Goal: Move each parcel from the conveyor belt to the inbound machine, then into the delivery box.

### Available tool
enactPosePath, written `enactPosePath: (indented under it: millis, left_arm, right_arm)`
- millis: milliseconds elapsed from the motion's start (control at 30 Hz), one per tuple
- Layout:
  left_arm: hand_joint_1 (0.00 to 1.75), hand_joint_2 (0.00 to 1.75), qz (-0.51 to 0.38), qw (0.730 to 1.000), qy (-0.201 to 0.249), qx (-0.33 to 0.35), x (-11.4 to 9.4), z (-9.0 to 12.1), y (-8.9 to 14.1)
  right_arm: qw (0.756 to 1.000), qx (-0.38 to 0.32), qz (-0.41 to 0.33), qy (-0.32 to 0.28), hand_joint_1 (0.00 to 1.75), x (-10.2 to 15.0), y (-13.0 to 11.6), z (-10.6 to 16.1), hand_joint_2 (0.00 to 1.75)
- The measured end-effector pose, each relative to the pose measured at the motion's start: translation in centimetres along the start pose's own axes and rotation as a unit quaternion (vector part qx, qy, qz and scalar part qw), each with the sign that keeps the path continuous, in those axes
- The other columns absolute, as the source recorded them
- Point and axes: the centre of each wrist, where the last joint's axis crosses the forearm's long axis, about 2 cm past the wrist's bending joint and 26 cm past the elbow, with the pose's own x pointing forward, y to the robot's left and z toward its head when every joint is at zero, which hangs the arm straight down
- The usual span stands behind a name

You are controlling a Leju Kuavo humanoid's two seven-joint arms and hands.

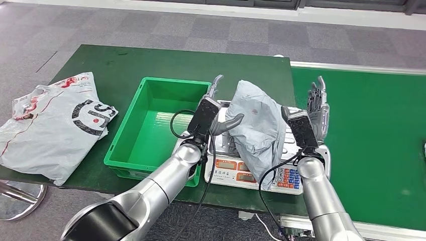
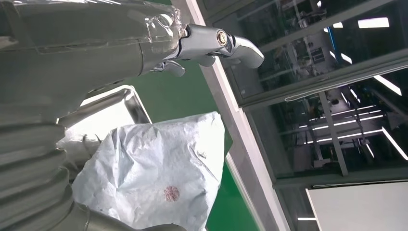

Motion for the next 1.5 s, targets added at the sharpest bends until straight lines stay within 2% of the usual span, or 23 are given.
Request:
enactPosePath:
  millis: [233, 733, 833, 967, 1133, 1200, 1267, 1367, 1500]
  left_arm:
    - [0.00, 1.75, -0.021, 0.999, -0.024, -0.016, 0.1, 0.0, -0.2]
    - [0.00, 1.75, -0.026, 0.999, -0.027, -0.020, 0.1, 0.0, -0.2]
    - [0.00, 1.75, -0.058, 0.996, -0.039, -0.046, 0.2, 0.0, -0.5]
    - [0.00, 1.75, -0.140, 0.982, -0.041, -0.117, 0.2, 0.4, -1.5]
    - [0.00, 1.75, -0.234, 0.941, -0.001, -0.244, 0.1, 1.4, -3.7]
    - [0.00, 1.75, -0.297, 0.901, 0.019, -0.315, 0.1, 1.6, -4.4]
    - [0.00, 1.75, -0.372, 0.850, 0.035, -0.372, -0.3, 1.9, -4.6]
    - [0.00, 1.75, -0.441, 0.801, 0.035, -0.403, -0.7, 1.8, -4.3]
    - [0.00, 1.75, -0.481, 0.772, 0.034, -0.414, -0.8, 1.5, -3.8]
  right_arm:
    - [0.999, -0.052, 0.006, -0.016, 0.00, -0.4, -1.6, -0.5, 1.75]
    - [0.997, -0.070, 0.014, -0.016, 0.00, -0.6, -2.6, -0.6, 1.75]
    - [0.996, -0.089, 0.015, -0.004, 0.00, -0.9, -3.1, -0.6, 1.75]
    - [0.993, -0.114, 0.000, 0.032, 0.00, -2.4, -5.1, -0.7, 1.75]
    - [0.988, -0.136, -0.009, 0.067, 0.00, -4.4, -8.3, -0.6, 1.75]
    - [0.989, -0.121, -0.025, 0.083, 0.00, -5.1, -9.5, -0.1, 1.75]
    - [0.990, -0.097, -0.042, 0.094, 0.00, -5.8, -10.4, 0.7, 1.75]
    - [0.990, -0.088, -0.054, 0.100, 0.00, -6.3, -11.1, 1.5, 1.75]
    - [0.989, -0.093, -0.066, 0.096, 0.00, -6.3, -11.5, 0.9, 1.75]
